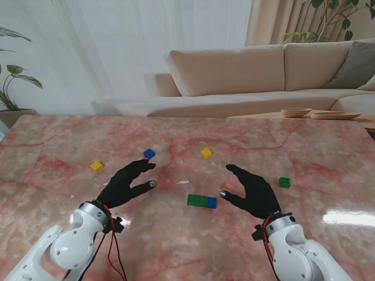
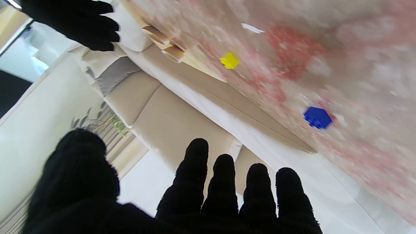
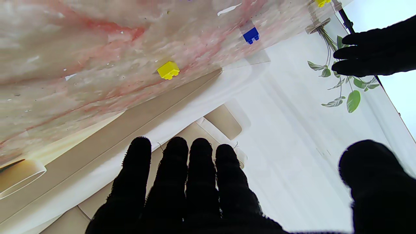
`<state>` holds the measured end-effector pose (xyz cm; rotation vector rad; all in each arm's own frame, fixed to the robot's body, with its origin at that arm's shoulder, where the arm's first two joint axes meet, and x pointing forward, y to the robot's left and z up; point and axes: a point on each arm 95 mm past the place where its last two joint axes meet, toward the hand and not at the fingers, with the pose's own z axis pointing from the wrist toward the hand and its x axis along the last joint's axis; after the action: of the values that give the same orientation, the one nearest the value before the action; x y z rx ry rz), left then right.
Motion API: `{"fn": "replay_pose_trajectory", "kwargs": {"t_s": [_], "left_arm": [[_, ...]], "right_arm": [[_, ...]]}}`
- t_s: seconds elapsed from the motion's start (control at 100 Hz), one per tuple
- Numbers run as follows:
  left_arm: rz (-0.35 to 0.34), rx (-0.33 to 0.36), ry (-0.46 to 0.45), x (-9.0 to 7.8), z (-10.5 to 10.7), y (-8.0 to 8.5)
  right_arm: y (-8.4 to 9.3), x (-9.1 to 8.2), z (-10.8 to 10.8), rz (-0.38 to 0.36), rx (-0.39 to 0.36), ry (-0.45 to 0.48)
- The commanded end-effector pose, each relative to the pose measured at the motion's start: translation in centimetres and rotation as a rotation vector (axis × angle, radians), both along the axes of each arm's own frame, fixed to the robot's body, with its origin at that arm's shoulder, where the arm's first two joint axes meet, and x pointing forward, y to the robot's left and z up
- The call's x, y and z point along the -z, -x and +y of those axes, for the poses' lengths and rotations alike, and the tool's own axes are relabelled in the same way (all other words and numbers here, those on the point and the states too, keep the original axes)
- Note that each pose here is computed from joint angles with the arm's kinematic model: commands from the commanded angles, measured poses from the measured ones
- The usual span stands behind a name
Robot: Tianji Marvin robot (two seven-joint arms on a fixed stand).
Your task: Build a two-level staggered structure with toy bricks
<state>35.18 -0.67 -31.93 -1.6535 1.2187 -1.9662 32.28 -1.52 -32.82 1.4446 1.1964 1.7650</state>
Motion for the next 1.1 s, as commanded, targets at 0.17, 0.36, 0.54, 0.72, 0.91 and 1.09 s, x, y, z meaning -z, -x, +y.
{"fn": "replay_pose_trajectory", "kwargs": {"t_s": [0.17,0.36,0.54,0.72,0.91,1.09], "left_arm": [[0.045,-0.123,-0.227,-1.3,5.0,-1.8],[0.110,-0.174,-0.333,-1.5,9.0,-3.3],[0.182,-0.204,-0.407,-1.5,12.2,-4.6],[0.280,-0.202,-0.459,-2.3,14.7,-5.8],[0.373,-0.190,-0.528,-2.6,16.8,-7.2],[0.426,-0.248,-0.520,-1.7,17.9,-8.0]], "right_arm": [[-0.2,0.9,0.2,0.036,-0.009,0.003],[-0.5,1.1,0.4,0.044,-0.015,0.001],[-0.7,1.2,0.4,0.047,-0.015,0.002],[-0.8,1.2,0.4,0.050,-0.018,0.003],[-0.9,1.2,0.4,0.056,-0.022,0.002],[-1.0,1.2,0.4,0.067,-0.026,-0.002]]}}
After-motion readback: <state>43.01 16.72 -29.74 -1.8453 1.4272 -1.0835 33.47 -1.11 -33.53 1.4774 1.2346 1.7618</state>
